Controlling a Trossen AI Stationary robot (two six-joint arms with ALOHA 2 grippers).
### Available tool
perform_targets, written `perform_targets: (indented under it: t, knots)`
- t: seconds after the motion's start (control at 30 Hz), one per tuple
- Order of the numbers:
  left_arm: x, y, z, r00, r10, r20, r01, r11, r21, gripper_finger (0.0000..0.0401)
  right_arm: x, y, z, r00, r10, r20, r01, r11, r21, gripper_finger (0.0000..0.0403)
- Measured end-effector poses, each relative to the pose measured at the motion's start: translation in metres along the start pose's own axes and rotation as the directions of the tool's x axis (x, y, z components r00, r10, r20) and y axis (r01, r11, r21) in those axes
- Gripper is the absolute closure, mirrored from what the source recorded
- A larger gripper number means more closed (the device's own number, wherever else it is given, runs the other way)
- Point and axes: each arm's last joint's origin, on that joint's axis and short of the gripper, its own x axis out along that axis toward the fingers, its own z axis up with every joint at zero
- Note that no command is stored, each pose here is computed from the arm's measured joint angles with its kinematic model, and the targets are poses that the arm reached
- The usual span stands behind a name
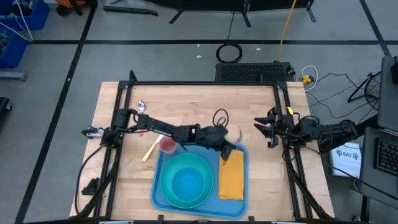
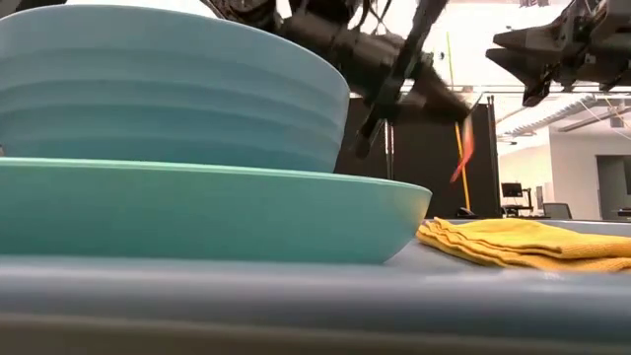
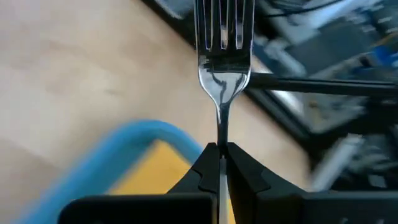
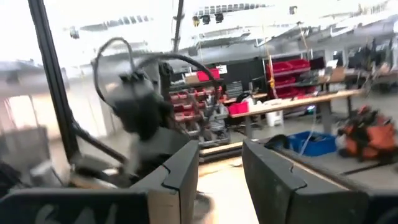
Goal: Set up tray
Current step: Put the orange fork on the yellow napkin
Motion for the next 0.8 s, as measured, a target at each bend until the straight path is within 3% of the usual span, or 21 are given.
perform_targets:
  t: [0.17,0.33,0.53,0.67,0.8]
  knots:
    - [-0.001,0.023,0.017,0.977,0.176,0.122,-0.19,0.975,0.117,0.0391,0.0,0.001,0.007,0.998,0.006,0.066,-0.01,0.998,0.058,0.0286]
    - [-0.008,0.029,0.033,0.923,0.29,0.252,-0.348,0.908,0.232,0.0391,0.0,0.0,0.007,0.998,0.0,0.066,-0.007,0.995,0.096,0.0287]
    - [-0.024,0.032,0.046,0.87,0.405,0.28,-0.48,0.827,0.292,0.0391,0.002,-0.007,0.002,0.961,-0.275,0.042,0.268,0.955,0.124,0.0293]
    - [-0.033,0.035,0.054,0.807,0.487,0.335,-0.582,0.755,0.302,0.0391,0.008,-0.008,-0.01,0.931,-0.36,-0.057,0.361,0.932,0.01,0.0295]
    - [-0.033,0.037,0.058,0.804,0.478,0.353,-0.582,0.756,0.3,0.0391,0.022,-0.007,-0.01,0.893,-0.433,-0.122,0.425,0.901,-0.089,0.0295]
